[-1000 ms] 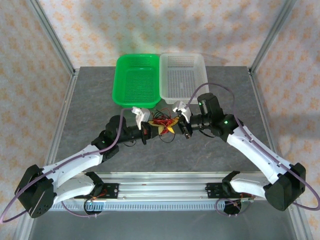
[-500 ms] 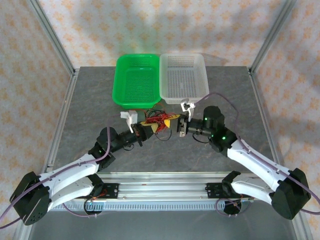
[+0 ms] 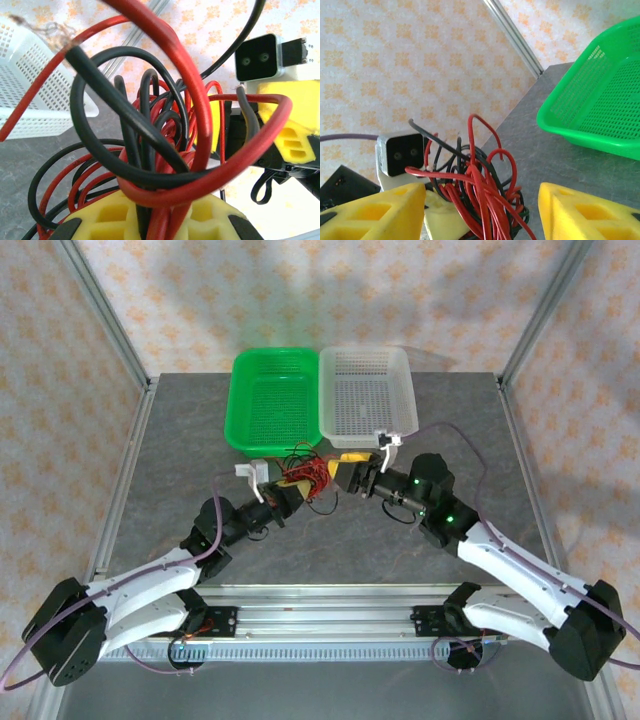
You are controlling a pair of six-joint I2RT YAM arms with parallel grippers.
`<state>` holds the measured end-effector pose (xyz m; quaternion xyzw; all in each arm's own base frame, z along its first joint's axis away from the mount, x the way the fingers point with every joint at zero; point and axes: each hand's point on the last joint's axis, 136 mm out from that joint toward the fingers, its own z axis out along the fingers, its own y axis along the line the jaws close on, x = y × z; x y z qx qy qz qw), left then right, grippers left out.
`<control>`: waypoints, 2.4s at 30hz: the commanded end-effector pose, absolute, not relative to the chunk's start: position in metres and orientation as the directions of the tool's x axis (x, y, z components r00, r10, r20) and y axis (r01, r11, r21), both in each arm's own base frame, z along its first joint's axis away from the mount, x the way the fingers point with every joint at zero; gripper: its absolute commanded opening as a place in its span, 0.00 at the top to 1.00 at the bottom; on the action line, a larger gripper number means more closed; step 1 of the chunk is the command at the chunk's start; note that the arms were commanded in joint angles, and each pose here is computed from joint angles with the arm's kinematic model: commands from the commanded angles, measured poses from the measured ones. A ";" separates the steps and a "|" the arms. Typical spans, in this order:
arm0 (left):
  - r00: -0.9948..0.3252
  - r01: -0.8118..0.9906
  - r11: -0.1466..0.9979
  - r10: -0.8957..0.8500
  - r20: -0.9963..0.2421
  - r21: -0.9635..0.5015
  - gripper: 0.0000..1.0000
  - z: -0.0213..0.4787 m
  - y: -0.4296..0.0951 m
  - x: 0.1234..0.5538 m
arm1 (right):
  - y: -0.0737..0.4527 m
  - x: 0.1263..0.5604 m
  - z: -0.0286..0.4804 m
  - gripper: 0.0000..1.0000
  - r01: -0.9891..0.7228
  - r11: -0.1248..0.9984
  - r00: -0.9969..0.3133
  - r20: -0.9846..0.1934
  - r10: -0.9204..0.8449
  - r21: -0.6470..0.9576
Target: Untangle the cables
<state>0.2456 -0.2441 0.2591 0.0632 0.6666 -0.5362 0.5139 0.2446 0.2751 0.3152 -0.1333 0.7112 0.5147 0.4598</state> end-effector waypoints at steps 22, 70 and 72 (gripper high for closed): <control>-0.545 0.690 0.236 -0.452 -0.706 -0.684 1.00 0.283 -0.267 0.223 | 0.317 0.262 0.270 1.00 -0.652 0.395 -0.620 -0.755 0.214 0.647; -0.594 0.589 0.570 -0.175 -0.785 -0.573 0.55 0.167 -0.282 0.242 | 0.277 0.256 0.329 1.00 -0.764 0.375 -0.441 -0.849 0.291 0.525; -0.599 0.559 0.603 -0.181 -0.780 -0.570 0.56 0.159 -0.276 0.244 | 0.274 0.259 0.328 1.00 -0.746 0.379 -0.451 -0.834 0.318 0.548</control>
